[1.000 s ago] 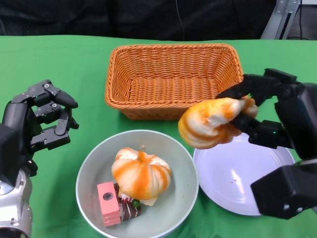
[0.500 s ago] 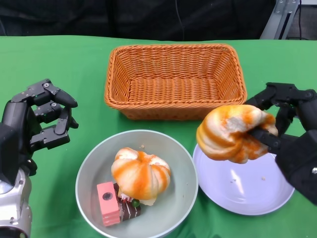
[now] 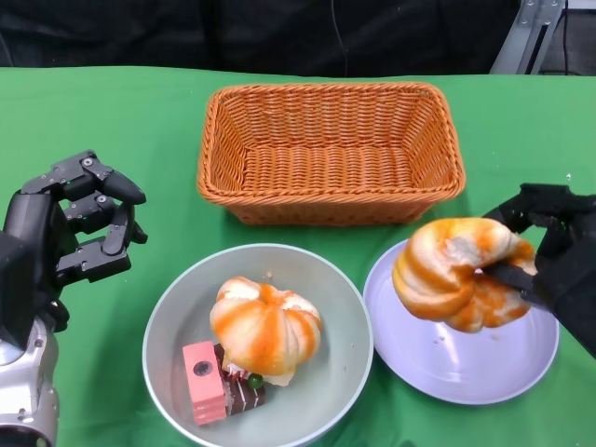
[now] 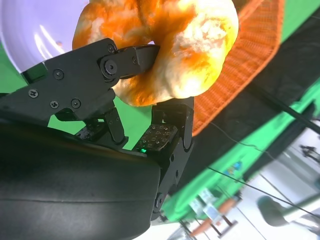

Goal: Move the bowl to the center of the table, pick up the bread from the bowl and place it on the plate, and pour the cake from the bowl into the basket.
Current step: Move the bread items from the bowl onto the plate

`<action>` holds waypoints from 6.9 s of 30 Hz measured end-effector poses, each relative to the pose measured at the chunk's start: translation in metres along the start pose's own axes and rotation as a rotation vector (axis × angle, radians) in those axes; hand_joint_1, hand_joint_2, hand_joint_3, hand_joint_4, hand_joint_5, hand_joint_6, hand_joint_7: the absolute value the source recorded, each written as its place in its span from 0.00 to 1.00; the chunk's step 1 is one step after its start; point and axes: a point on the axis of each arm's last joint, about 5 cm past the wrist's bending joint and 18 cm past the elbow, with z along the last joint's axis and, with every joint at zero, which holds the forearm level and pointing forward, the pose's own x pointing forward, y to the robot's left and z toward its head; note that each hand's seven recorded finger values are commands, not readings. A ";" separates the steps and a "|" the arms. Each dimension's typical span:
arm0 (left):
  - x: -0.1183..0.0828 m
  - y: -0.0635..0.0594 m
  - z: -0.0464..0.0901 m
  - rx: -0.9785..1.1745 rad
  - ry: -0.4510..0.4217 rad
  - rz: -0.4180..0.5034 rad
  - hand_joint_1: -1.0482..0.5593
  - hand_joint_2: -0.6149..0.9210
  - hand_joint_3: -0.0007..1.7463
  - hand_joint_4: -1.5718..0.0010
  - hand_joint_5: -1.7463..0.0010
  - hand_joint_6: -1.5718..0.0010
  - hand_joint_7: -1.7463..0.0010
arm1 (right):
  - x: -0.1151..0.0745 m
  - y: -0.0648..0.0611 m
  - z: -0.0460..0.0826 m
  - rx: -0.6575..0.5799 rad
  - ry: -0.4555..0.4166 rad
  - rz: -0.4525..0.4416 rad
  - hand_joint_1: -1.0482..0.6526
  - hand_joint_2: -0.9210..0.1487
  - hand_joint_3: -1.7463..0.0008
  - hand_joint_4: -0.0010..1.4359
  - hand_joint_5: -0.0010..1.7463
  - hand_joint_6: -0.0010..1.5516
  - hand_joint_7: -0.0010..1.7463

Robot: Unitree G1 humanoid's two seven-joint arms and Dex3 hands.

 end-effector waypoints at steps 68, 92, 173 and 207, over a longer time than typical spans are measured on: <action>0.002 -0.001 0.003 0.011 -0.029 -0.013 0.65 0.72 0.66 0.47 0.15 0.44 0.29 | 0.005 0.053 -0.058 -0.277 0.022 0.019 0.35 0.00 0.97 0.14 0.00 0.23 0.00; 0.002 -0.001 0.003 0.007 -0.031 -0.013 0.65 0.74 0.64 0.47 0.15 0.44 0.29 | -0.015 0.069 0.009 -0.278 -0.629 0.056 0.21 0.01 0.99 0.42 0.11 0.37 0.02; 0.001 -0.012 0.007 -0.012 -0.059 -0.017 0.65 0.76 0.62 0.45 0.16 0.43 0.27 | 0.025 0.160 0.015 -0.583 -0.669 0.308 0.47 0.01 1.00 0.59 0.48 0.61 0.01; -0.001 -0.012 0.004 -0.011 -0.049 -0.016 0.65 0.75 0.63 0.46 0.16 0.43 0.29 | 0.034 0.156 -0.004 -0.313 -0.771 0.241 0.49 0.00 0.97 0.53 0.70 0.71 0.11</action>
